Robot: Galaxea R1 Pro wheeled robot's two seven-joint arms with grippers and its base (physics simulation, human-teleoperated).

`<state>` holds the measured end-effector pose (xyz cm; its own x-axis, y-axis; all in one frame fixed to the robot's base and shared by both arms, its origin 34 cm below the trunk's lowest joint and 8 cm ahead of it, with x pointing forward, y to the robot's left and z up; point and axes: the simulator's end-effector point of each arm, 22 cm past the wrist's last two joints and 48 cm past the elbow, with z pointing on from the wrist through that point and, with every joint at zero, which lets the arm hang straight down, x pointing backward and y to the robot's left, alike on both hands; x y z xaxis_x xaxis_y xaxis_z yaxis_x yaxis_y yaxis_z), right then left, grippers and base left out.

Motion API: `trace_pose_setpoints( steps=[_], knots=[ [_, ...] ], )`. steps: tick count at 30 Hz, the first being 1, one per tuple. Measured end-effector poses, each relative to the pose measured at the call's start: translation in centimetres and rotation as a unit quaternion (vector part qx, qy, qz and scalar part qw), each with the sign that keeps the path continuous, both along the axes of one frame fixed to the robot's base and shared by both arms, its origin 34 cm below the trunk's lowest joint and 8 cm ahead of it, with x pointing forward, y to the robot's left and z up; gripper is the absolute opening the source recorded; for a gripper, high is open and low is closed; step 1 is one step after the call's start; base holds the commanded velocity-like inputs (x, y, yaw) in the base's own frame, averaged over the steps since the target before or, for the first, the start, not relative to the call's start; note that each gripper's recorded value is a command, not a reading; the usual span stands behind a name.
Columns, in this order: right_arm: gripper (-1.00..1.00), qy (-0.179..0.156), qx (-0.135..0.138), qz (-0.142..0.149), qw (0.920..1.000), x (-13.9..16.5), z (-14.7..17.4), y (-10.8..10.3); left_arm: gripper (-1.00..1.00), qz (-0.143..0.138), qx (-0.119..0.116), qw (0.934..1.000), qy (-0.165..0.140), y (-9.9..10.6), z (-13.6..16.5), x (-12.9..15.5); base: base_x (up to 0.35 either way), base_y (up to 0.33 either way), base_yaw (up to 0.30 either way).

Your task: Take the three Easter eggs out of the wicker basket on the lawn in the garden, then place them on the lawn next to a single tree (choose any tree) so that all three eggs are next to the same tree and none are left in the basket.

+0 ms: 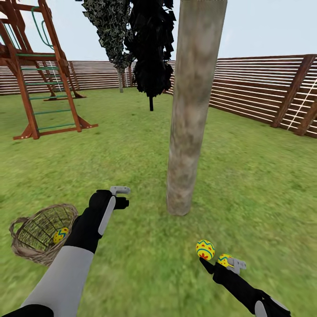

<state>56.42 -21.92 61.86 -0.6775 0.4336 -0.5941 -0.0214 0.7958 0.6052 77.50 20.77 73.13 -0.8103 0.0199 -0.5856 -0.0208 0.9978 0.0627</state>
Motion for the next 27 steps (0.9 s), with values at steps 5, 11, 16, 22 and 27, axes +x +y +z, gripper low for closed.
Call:
trace_pose_setpoints(
  steps=[5,11,16,22,27],
  knots=[
    [1.00,0.000,0.000,0.000,1.0000,0.1,0.9,0.0,1.00,0.000,0.000,1.0000,0.000,0.0,0.9,0.1,0.000,0.000,0.000],
    [1.00,0.000,0.000,0.000,1.0000,0.2,2.0,0.0,1.00,0.000,0.000,1.0000,0.001,0.0,2.0,0.2,0.000,0.000,0.000],
    [1.00,-0.001,0.001,-0.001,1.0000,0.3,3.0,0.0,1.00,0.000,0.000,1.0000,0.001,0.0,2.9,0.3,0.000,0.000,0.000],
    [1.00,0.000,0.000,-0.001,1.0000,0.4,4.0,0.0,1.00,0.000,0.000,1.0000,0.001,0.0,4.0,0.3,0.000,0.000,0.061],
    [1.00,-0.001,0.000,-0.001,1.0000,0.5,5.0,0.0,1.00,0.000,0.000,1.0000,-0.001,0.0,5.0,0.4,0.000,0.000,0.212]
  ],
)
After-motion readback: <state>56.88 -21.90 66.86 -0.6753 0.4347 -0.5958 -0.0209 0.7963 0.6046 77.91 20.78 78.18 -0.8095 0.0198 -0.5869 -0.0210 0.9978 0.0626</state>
